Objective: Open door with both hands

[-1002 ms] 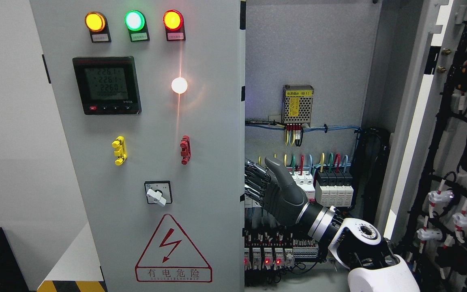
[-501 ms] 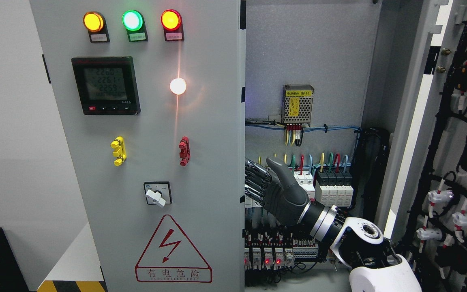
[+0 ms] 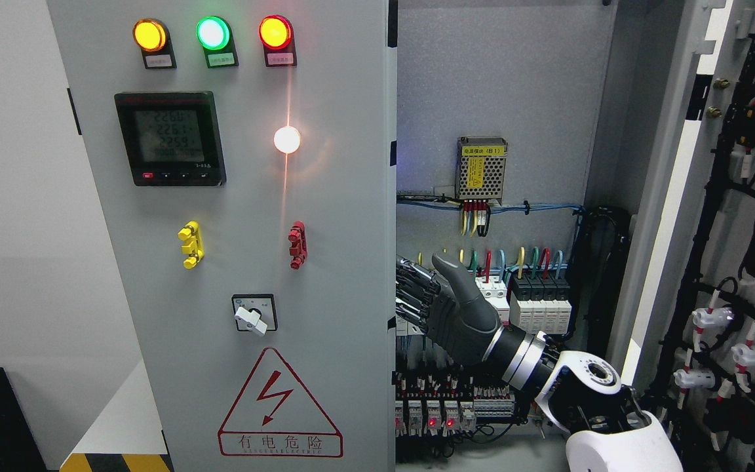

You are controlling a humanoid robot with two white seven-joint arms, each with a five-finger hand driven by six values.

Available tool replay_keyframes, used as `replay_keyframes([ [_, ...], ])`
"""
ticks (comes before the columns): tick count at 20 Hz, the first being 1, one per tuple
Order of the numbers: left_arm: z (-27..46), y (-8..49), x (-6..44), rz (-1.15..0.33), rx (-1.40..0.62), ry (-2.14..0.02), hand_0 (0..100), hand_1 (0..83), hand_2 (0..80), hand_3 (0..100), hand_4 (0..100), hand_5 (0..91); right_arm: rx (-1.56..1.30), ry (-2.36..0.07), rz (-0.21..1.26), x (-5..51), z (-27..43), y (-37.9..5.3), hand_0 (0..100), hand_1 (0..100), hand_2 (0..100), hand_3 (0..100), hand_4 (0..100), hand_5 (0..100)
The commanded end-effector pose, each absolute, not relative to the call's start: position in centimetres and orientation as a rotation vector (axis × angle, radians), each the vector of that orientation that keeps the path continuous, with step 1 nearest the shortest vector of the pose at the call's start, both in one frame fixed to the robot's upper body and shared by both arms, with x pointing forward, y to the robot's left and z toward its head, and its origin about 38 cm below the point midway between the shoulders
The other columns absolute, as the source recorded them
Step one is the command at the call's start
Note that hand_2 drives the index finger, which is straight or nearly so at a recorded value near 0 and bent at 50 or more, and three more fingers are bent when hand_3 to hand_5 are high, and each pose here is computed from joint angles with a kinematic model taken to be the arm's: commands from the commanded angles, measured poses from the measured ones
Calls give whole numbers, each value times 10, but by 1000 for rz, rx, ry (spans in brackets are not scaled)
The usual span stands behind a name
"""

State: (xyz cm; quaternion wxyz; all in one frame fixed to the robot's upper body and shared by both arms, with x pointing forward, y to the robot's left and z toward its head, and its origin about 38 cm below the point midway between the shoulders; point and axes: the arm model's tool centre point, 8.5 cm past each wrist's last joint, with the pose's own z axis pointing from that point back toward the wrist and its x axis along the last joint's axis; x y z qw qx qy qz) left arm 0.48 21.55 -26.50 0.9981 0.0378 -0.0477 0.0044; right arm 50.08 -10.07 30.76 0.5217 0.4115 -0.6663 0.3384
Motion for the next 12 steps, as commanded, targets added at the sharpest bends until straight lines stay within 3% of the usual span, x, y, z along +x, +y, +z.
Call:
replay_keyframes([
  [1,-265,215,5,-13,74,-98,0,0,0,0,0,0,981,-1628,765,505,313,-114,191,0,0,0,0,0],
  [12,-265,215,5,-13,74,-98,0,0,0,0,0,0,981,-1637,773,497,308,-117,191,0,0,0,0,0],
])
